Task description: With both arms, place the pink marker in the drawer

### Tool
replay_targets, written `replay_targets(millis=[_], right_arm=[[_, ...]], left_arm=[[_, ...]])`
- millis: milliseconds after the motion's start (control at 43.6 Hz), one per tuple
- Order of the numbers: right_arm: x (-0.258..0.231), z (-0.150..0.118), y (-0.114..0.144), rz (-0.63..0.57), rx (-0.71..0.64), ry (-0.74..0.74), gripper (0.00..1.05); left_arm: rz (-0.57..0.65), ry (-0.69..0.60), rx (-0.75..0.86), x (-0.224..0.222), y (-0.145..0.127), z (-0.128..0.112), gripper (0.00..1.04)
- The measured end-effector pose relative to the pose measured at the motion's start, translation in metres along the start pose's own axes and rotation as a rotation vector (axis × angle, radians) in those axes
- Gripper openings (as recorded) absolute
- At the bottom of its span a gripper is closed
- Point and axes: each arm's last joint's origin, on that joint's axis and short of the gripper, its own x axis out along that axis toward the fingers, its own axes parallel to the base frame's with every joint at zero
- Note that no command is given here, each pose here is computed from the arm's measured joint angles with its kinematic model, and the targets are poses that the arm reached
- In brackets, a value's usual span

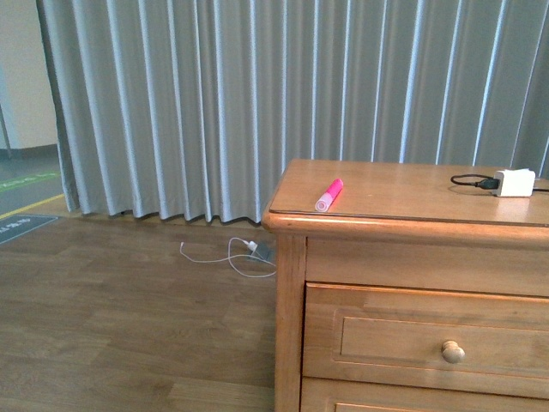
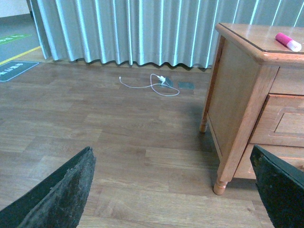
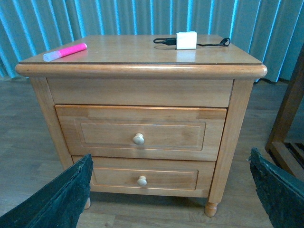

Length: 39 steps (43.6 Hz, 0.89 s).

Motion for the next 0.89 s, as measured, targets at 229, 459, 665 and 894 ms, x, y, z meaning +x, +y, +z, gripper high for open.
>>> replay_targets(millis=[229,459,665,894], right_arm=[[0.0000,0.0000,0.0000,0.000,0.000,0.000,0.96],[0.0000,0.0000,0.0000,0.000,0.000,0.000,0.96],[0.0000,0.0000,0.0000,0.000,0.000,0.000,0.96],[0.0001,-0.0010,0.0002,-0.024,-0.011,0.039,0.96]], left_arm=[[0.000,0.000,0.000,0.0000,0.0000,0.0000,0.99],[0.000,0.000,0.000,0.0000,0.0000,0.0000,0.99],[0.000,0.000,0.000,0.0000,0.0000,0.0000,0.99],[0.000,0.000,0.000,0.0000,0.0000,0.0000,0.99]])
